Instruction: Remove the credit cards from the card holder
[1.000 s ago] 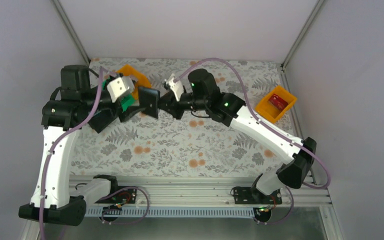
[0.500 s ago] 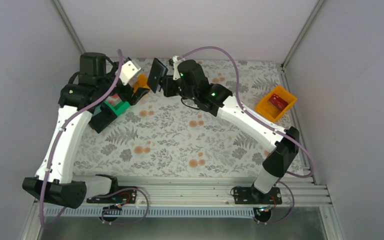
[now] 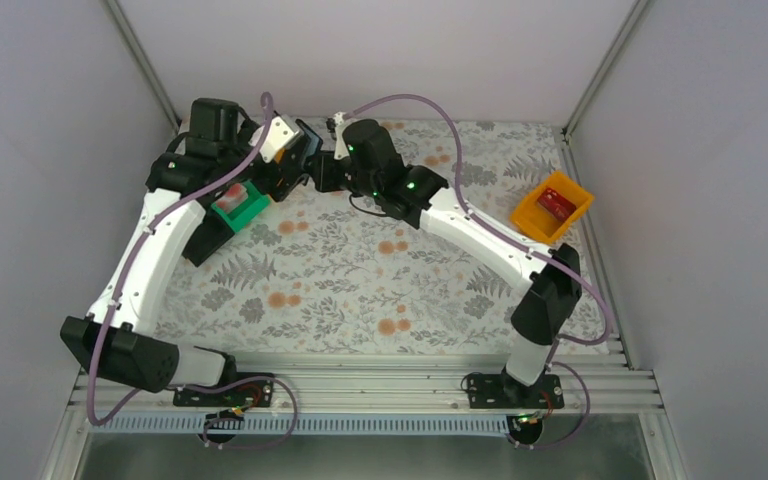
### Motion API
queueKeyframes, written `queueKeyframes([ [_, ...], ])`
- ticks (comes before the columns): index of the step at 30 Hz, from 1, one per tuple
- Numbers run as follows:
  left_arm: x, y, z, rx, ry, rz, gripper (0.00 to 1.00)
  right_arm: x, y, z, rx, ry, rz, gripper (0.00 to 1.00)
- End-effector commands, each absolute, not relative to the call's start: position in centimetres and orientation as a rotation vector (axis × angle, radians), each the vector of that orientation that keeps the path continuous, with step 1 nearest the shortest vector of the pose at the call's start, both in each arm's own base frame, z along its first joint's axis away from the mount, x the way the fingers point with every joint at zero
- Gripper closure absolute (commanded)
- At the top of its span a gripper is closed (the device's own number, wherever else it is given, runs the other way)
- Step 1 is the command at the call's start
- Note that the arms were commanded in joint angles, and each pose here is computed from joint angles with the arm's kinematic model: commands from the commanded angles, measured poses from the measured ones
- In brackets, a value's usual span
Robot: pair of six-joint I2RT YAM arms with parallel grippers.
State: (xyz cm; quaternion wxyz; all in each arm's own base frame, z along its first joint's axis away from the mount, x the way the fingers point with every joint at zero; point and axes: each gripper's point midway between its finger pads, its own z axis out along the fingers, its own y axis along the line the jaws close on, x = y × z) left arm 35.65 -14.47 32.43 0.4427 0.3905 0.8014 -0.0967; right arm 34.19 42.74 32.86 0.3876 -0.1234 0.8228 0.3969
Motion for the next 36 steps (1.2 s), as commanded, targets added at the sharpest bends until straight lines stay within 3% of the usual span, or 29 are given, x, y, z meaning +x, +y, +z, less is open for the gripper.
queueKeyframes([
  [1,37.1,-12.1,34.8,0.89,1.917,-0.016,0.02,32.9,43.1,35.9,-0.411,2.023,1.054,0.96],
  [8,35.0,-11.5,35.4,0.92,1.885,-0.032,0.14,31.4,41.9,35.8,-0.532,2.03,1.04,0.96],
  [16,31.8,-12.9,36.5,0.981,1.827,-0.324,0.26,29.1,40.3,38.1,-0.712,1.924,1.079,0.96],
  [24,28.0,-15.8,37.6,1.093,1.711,-0.609,0.52,25.1,40.6,38.1,-0.99,1.833,1.179,0.96],
  [27,26.3,-16.8,37.6,1.141,1.662,-0.713,0.78,24.0,40.6,37.9,-1.057,1.794,1.216,0.95],
  [29,25.6,-16.7,37.9,1.148,1.648,-0.71,0.96,23.8,39.9,38.0,-1.061,1.764,1.2,0.87],
  [33,23.3,-17.2,39.1,1.187,1.576,-0.764,0.98,23.5,38.1,38.5,-1.033,1.693,1.188,0.66],
  [36,20.8,-17.8,41.3,1.234,1.457,-0.858,0.98,23.3,37.3,38.4,-1.039,1.656,1.186,0.57],
])
